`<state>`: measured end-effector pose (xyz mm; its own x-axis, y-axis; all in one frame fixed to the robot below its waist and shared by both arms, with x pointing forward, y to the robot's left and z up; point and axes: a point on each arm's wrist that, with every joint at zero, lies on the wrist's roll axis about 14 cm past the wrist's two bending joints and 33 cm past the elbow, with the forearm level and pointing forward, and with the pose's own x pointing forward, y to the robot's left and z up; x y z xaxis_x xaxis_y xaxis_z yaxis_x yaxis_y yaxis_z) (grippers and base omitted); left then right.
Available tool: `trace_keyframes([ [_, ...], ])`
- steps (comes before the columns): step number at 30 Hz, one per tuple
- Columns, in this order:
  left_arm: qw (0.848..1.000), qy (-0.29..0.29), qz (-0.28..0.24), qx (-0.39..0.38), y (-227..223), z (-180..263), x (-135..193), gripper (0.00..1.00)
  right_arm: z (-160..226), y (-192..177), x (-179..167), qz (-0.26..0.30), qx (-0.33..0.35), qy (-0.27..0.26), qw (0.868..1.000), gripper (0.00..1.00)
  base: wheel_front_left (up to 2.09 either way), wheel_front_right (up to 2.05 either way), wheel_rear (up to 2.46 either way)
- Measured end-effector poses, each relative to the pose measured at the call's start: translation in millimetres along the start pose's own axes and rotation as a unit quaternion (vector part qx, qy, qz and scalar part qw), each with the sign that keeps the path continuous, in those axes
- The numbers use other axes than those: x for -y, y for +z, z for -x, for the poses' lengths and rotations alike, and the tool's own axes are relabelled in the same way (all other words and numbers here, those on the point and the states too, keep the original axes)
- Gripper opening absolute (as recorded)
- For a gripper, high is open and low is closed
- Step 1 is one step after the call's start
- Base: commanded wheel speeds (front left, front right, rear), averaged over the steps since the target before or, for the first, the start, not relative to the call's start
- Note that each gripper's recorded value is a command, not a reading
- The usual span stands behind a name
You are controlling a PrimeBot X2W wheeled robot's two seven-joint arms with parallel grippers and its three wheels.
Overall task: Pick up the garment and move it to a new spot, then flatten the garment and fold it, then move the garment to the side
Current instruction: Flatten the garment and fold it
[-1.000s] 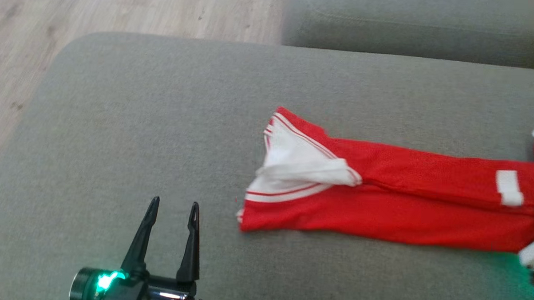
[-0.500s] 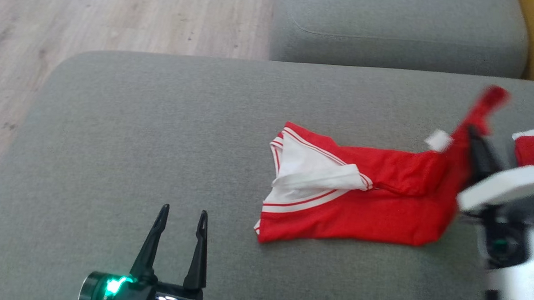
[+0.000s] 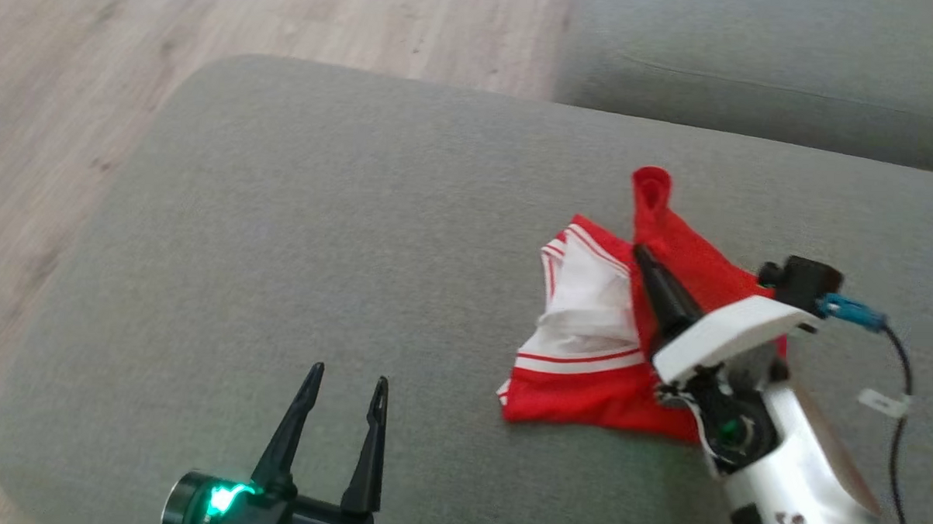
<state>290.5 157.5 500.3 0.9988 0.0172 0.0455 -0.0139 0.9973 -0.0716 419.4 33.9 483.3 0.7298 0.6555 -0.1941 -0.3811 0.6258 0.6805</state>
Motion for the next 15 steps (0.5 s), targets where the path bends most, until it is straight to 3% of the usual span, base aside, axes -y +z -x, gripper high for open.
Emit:
trace_keyframes([
  [7, 1.000, 0.026, -0.001, -0.012, -6, 8, -13, 1.00, -27, -43, -18, -0.019, -0.054, 0.025, 0.998, 0.00, 0.00, 0.00, 0.00],
  [9, 0.999, 0.031, 0.000, -0.011, -5, 8, -15, 1.00, -29, -56, -21, -0.023, -0.071, 0.029, 0.997, 0.25, 0.00, 0.00, 0.00],
  [10, 0.999, 0.032, 0.000, -0.011, -5, 8, -16, 1.00, -29, -61, -22, -0.027, -0.075, 0.031, 0.996, 0.52, 0.00, 0.00, 0.00],
  [11, 0.999, 0.032, 0.000, -0.011, -5, 8, -16, 1.00, -29, -61, -22, -0.027, -0.075, 0.031, 0.996, 1.00, 0.00, 0.00, 0.00],
  [15, 0.999, 0.031, 0.001, -0.010, -5, 5, -15, 1.00, -31, -60, -29, -0.036, -0.067, 0.039, 0.996, 1.00, 0.00, 0.00, 0.00],
])
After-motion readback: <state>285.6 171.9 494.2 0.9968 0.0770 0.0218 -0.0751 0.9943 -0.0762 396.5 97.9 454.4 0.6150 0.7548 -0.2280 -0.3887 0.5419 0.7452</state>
